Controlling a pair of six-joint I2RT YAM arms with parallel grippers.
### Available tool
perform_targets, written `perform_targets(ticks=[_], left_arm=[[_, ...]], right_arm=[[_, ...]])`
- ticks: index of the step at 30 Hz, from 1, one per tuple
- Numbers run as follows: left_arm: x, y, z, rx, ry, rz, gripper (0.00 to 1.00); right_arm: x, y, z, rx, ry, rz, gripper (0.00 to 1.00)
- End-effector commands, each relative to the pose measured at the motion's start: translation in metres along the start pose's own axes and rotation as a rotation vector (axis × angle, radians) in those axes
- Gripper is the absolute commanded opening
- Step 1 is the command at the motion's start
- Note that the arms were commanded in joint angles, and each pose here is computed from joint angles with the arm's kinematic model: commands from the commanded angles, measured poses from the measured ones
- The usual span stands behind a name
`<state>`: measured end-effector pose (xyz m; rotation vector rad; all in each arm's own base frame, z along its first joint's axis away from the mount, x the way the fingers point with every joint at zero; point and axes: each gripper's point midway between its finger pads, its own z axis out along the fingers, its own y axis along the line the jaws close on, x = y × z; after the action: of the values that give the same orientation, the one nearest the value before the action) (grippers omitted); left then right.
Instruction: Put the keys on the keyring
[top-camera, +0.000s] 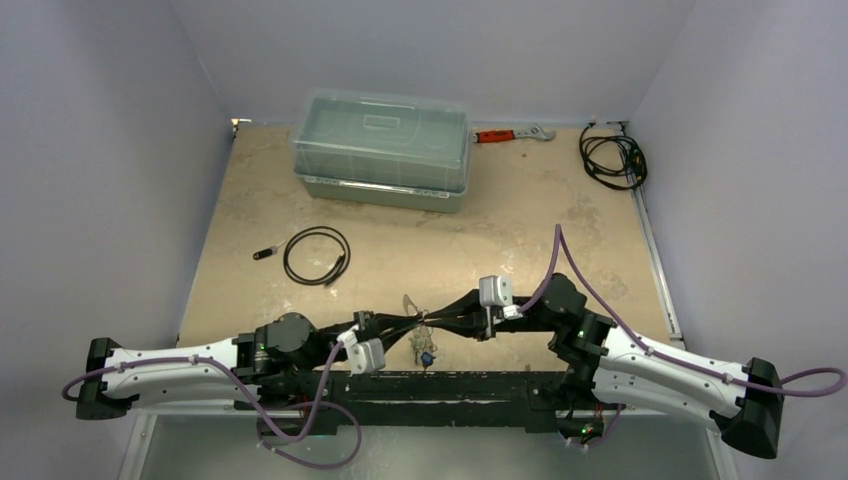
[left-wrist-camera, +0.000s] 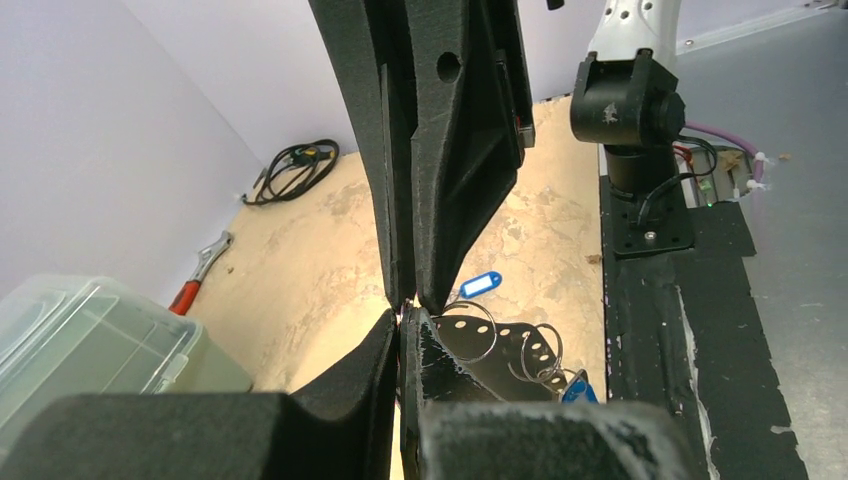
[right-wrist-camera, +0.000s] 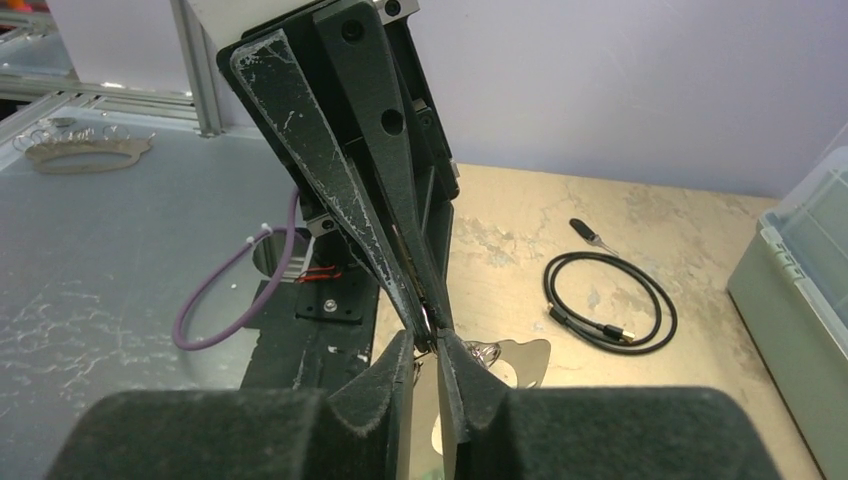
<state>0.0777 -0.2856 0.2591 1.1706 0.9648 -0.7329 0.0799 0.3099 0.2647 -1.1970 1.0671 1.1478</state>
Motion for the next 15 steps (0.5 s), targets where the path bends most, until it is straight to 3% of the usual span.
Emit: perform_targets(ticks=[1, 7, 15], left_arm=[[-0.046, -0.011, 0.002, 0.096, -0.162, 0.001, 0.00], [-0.054, -0.019, 0.003, 0.150, -0.159, -0.002, 0.00], [-0.067, -0.027, 0.000, 0.203, -0.201, -0.012, 0.00]], right_arm=[[-0.016, -0.005, 0.002, 0.006, -0.028, -0.051, 0.10], [-0.013, -0.002, 0.003, -0.011, -0.017, -0.052, 0.00], [-0.016, 0.001, 0.002, -0.024, -0.031, -0.054, 0.00]])
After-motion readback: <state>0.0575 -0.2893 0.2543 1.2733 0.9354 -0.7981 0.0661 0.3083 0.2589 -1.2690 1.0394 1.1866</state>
